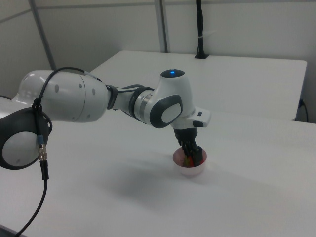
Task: Pick up strawberry from bowl
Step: 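Lower the gripper into the bowl and close on the red strawberry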
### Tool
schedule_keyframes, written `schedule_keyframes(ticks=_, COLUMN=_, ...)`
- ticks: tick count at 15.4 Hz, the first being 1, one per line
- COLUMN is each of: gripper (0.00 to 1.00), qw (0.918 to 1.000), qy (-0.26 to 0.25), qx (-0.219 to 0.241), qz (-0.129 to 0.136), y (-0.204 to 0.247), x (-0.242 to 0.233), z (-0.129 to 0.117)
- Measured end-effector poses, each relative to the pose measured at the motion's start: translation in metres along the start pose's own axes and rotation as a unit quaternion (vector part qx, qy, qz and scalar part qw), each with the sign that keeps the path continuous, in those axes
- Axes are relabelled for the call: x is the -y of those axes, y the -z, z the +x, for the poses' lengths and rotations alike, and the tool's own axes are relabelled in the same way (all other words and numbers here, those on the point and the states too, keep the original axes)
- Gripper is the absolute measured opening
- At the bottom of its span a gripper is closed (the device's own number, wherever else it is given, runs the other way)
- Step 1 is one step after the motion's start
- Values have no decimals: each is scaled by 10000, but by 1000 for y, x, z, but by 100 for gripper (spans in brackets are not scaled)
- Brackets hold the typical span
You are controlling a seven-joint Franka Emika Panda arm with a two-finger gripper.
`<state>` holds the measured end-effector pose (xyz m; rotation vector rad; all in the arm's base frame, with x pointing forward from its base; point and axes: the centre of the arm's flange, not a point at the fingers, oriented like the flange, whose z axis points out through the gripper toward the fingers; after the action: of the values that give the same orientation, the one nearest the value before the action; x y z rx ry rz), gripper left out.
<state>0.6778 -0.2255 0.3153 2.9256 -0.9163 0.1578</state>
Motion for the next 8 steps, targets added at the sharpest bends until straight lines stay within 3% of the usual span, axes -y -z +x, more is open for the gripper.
schedule_keyframes(ticks=2, gripper=63, qw=10000, qy=8, qx=2, qz=-1, y=0, x=0, z=0)
schedule_keyframes(ticks=4, gripper=51, qw=10000, qy=8, qx=4, qz=-3, y=-1, x=-1, z=0)
schedule_keyframes(ticks=8, gripper=44, qw=10000, qy=48, qx=-11, qz=0, y=1, x=-2, z=1)
